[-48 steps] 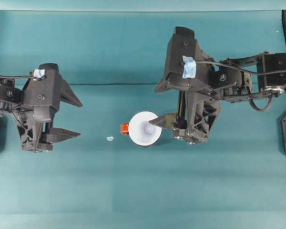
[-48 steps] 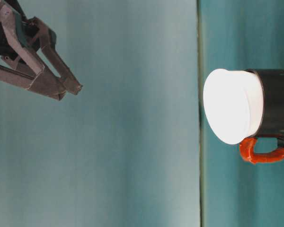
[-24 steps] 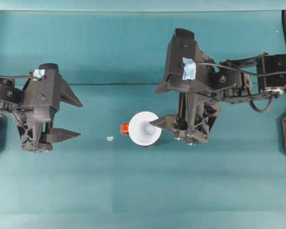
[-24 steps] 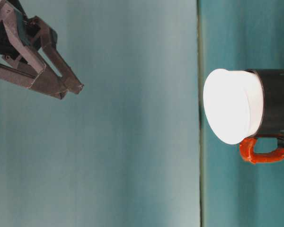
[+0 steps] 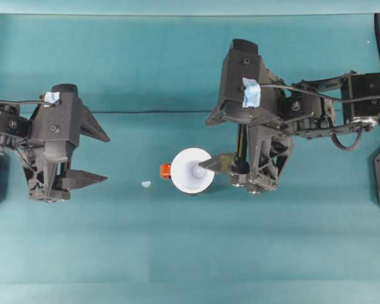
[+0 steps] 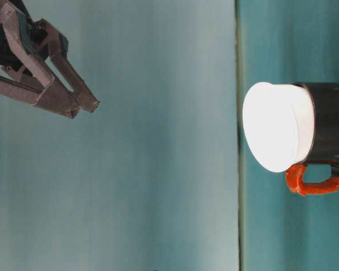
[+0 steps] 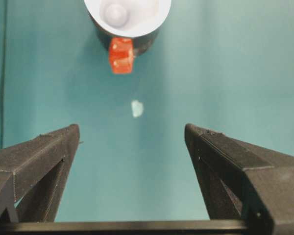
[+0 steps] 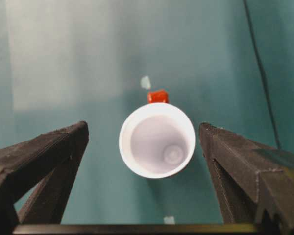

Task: Put the paper cup into the moved red handle cup holder.

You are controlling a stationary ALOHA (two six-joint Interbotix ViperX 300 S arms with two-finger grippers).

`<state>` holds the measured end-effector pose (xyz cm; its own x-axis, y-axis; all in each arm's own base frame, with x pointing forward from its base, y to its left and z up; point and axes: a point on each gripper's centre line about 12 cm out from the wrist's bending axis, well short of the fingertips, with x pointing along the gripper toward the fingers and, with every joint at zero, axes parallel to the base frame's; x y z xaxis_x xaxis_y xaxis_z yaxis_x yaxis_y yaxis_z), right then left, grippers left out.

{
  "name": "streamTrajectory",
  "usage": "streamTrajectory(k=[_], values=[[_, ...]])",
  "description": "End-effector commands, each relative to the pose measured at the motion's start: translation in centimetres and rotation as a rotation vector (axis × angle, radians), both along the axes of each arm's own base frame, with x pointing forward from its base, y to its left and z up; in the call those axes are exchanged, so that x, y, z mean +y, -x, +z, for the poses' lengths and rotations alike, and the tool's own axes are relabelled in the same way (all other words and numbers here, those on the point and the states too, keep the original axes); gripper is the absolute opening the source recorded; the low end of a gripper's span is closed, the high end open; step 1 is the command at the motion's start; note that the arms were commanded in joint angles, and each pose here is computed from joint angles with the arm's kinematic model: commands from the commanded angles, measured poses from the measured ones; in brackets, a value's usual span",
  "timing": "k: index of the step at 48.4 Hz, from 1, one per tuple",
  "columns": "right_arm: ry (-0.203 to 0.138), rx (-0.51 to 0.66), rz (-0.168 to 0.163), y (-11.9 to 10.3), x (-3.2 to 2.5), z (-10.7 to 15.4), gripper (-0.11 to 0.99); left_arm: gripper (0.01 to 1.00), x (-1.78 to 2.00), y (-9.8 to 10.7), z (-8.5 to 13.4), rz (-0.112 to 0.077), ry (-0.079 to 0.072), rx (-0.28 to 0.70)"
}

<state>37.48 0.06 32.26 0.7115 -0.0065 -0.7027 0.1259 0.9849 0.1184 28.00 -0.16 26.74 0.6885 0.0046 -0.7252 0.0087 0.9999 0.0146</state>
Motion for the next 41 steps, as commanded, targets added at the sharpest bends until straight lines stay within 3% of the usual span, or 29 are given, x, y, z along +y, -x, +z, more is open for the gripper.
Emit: streamTrajectory(k=[1,41], values=[[-0.004,-0.044,0.002,0.31,0.14,1.45,0.87,0.952,0.01,-0.25,0.83,0.001,0.000,-0.029],[-0.004,-0.044,0.002,0.31,0.18,1.45,0.87,0.952,-0.04,-0.24,0.83,0.010,0.011,-0.029]])
